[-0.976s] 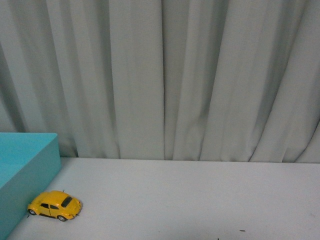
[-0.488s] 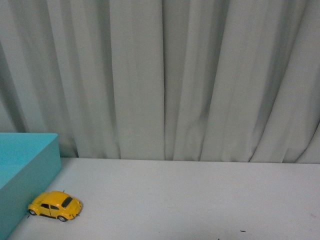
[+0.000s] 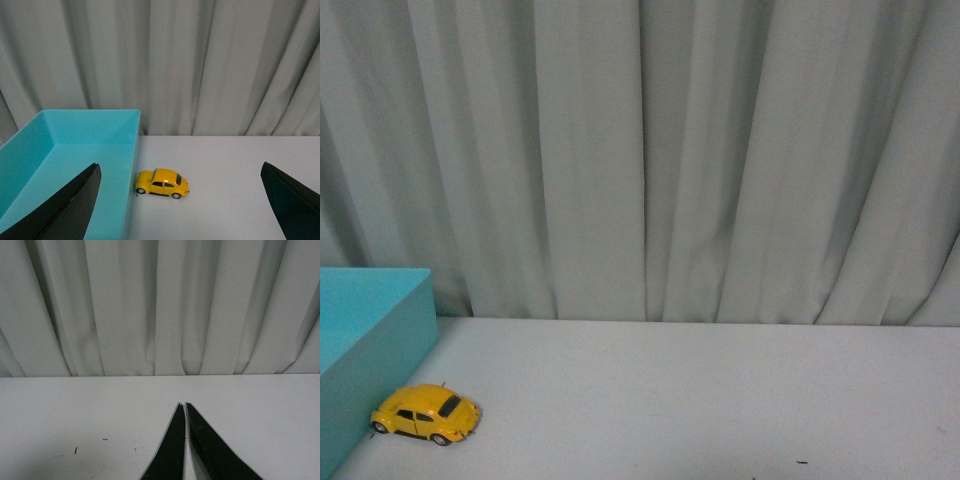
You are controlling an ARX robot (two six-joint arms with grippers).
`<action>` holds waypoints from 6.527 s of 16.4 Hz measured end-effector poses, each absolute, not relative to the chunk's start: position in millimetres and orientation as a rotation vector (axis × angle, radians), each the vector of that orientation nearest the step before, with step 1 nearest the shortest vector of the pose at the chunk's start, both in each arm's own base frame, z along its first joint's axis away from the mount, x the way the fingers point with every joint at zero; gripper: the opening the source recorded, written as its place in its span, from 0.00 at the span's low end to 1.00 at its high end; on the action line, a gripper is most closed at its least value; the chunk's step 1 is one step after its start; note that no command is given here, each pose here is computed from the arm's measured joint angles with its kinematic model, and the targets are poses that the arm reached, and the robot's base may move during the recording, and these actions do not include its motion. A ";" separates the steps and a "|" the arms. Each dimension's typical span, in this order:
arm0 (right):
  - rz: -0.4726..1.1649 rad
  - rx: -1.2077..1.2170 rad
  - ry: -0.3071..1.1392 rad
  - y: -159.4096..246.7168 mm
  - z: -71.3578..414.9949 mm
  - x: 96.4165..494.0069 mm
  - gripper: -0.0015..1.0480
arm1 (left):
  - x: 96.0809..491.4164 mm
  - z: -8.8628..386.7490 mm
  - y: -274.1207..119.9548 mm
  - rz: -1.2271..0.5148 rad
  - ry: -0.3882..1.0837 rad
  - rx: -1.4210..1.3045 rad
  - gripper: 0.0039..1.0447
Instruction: Wind up and store yellow beetle toy
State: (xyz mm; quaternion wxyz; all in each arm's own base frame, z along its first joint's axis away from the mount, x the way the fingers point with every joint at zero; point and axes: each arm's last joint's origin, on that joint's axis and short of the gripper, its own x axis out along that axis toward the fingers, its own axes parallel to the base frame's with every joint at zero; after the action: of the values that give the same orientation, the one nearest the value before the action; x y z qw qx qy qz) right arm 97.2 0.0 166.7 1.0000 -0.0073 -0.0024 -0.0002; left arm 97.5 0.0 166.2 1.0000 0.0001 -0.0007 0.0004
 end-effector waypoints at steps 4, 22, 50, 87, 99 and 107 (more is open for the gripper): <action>-0.001 -0.015 -0.005 0.0 166.7 97.2 0.28 | 97.5 166.2 0.0 0.001 -0.001 0.000 0.94; 0.000 -0.015 -0.004 0.0 166.6 97.3 0.94 | 229.5 228.8 71.3 0.175 0.316 0.062 0.94; -0.001 -0.015 -0.004 0.0 166.6 97.3 0.94 | 417.4 150.8 5.4 -0.924 0.961 1.431 0.94; 0.000 -0.014 -0.004 0.0 166.6 97.3 0.94 | 395.2 290.0 134.8 -0.205 0.898 0.398 0.30; -0.001 -0.014 -0.004 0.0 166.6 97.3 0.94 | 410.6 148.6 178.1 0.188 1.239 0.152 0.30; 0.000 -0.014 -0.004 0.0 166.6 97.3 0.94 | 417.9 120.5 176.3 0.190 1.284 0.206 0.30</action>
State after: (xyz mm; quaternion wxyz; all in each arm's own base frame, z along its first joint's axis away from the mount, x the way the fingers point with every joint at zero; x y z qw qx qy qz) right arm 97.3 0.0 166.6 1.0000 -0.0072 -0.0018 -0.0002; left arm 417.9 176.3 120.5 0.7918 0.0959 0.5967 0.0885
